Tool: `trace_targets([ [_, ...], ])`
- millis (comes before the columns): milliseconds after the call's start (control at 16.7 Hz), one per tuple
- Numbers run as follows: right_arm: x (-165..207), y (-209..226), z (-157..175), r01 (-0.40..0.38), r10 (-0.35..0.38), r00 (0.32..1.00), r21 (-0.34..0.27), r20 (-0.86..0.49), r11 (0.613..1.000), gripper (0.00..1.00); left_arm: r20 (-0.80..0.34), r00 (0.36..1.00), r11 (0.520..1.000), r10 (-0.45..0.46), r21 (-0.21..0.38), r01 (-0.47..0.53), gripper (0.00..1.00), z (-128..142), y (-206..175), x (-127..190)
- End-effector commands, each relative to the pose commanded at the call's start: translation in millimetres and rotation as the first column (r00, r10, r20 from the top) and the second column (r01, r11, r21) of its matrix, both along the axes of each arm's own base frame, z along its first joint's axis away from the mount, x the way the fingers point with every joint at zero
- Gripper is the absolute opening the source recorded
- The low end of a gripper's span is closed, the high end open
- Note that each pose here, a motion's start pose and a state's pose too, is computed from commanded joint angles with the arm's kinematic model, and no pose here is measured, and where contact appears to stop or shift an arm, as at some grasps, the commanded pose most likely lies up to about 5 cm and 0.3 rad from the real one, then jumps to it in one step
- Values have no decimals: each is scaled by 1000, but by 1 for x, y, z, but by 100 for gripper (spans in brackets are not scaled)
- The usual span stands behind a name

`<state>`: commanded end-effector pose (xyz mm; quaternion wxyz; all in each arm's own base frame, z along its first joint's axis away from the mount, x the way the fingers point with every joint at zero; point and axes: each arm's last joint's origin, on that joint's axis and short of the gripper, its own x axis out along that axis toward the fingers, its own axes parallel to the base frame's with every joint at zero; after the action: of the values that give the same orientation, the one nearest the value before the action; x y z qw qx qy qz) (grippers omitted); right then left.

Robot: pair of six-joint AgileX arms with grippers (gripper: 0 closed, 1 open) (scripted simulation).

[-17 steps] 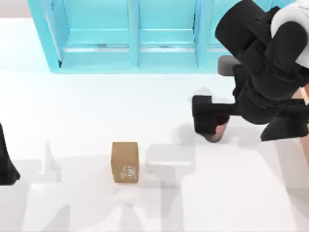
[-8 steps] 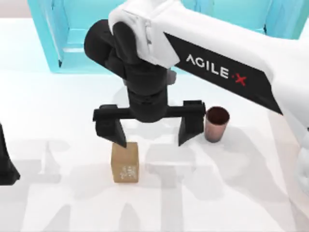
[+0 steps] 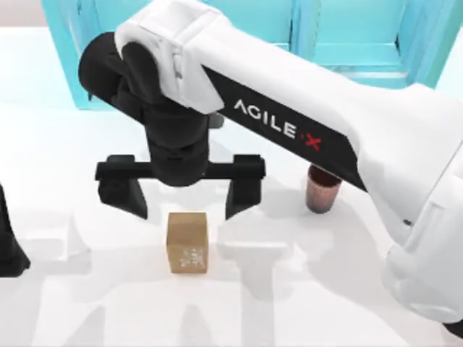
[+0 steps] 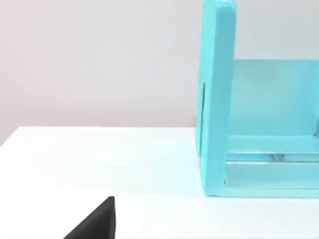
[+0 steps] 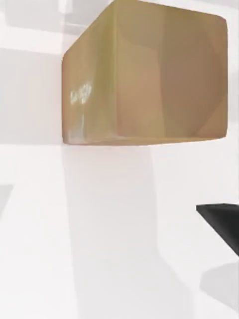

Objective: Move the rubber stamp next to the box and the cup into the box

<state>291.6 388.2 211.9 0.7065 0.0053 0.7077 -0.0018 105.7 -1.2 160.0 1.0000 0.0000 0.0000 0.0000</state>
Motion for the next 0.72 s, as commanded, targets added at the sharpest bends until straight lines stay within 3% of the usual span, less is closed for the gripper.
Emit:
trace_targets([
  [360, 2, -1, -2, 2, -2, 1000, 3, 2, 1000, 100, 0, 1000, 1000, 0, 0, 0, 100, 0, 0, 0],
  [720, 2, 1, -56, 0, 0, 1000, -2, -1, 1000, 100, 0, 1000, 1000, 0, 0, 0, 100, 0, 0, 0],
])
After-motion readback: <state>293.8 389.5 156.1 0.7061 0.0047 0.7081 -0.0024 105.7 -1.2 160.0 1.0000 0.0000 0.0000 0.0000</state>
